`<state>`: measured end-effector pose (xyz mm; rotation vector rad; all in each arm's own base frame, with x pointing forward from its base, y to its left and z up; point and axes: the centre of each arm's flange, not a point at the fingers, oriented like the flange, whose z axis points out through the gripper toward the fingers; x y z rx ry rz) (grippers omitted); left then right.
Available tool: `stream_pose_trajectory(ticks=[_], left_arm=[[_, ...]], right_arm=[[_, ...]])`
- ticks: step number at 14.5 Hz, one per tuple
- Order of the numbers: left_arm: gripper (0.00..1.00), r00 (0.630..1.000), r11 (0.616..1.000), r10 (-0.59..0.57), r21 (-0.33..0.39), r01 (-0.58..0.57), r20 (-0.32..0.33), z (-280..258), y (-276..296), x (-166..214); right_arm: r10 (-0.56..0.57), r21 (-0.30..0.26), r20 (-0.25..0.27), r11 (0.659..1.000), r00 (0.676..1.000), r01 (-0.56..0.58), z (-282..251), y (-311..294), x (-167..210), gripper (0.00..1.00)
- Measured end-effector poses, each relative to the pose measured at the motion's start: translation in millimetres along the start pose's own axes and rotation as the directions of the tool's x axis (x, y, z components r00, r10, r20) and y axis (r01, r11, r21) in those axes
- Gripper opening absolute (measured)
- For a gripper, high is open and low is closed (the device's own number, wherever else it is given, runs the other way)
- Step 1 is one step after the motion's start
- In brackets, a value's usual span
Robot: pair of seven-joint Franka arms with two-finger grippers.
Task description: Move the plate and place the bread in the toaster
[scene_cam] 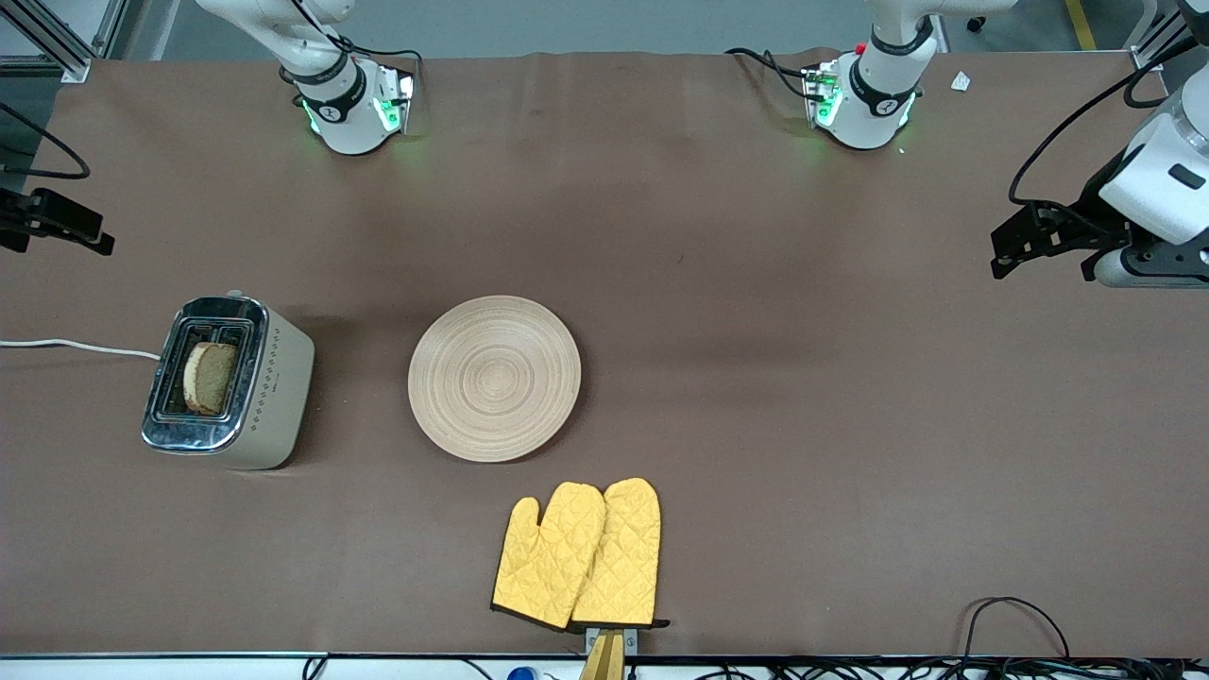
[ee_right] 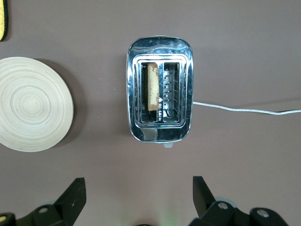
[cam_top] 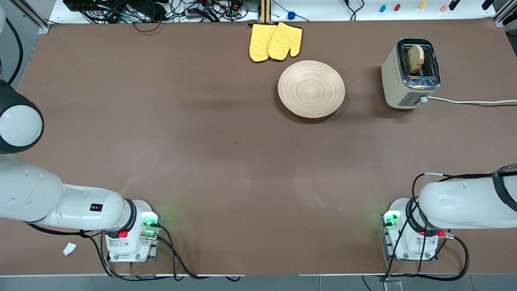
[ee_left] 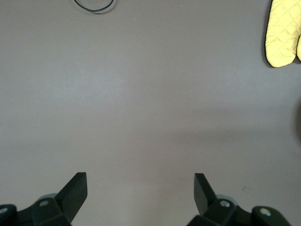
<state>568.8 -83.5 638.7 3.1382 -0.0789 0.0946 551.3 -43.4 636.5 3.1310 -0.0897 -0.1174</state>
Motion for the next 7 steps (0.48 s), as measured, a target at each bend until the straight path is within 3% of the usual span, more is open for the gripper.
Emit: stream_pose_trajectory(ticks=[7], left_arm=[[1.0,1.0,1.0,-0.007,0.0,0.007,-0.011,-4,-4,1]], right_arm=[[0.026,-0.013,0.004,1.0,1.0,-0.026,2,-22,1,1.0]])
